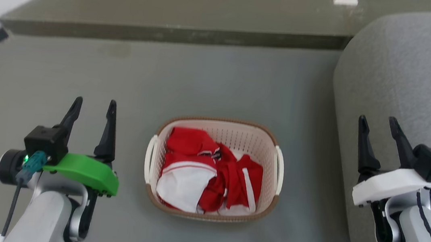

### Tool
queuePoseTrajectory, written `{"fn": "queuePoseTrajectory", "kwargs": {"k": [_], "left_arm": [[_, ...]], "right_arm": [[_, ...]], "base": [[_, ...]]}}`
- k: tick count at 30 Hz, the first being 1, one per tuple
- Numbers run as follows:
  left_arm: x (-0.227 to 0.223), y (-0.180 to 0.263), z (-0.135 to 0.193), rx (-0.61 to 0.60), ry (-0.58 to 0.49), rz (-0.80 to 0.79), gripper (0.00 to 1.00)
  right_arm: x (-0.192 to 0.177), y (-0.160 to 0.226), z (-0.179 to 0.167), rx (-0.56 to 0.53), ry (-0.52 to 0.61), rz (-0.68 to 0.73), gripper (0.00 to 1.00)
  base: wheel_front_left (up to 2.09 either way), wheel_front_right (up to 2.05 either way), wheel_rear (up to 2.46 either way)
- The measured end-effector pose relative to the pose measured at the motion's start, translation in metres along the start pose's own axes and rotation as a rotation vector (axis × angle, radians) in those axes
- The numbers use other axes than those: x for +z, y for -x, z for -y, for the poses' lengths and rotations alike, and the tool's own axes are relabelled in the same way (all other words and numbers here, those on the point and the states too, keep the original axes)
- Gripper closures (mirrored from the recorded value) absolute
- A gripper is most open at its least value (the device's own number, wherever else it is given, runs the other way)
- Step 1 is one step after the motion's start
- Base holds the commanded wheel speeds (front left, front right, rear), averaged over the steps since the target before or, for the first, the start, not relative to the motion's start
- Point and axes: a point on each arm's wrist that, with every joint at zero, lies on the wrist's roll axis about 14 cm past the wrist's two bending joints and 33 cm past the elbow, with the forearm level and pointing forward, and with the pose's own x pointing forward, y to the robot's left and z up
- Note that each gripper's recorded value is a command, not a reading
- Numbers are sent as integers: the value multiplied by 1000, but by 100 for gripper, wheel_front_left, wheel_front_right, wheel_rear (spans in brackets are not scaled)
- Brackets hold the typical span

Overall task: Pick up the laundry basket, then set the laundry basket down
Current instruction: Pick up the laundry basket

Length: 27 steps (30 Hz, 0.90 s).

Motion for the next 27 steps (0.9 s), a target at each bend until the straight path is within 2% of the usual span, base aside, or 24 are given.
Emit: {"fn": "queuePoseTrajectory", "kwargs": {"k": [27], "left_arm": [[-103, -82, -14, -3, 77, -223, 0]], "right_arm": [[-93, -86, -14, 56, -51, -190, 0]], "base": [[0, 0, 0]]}}
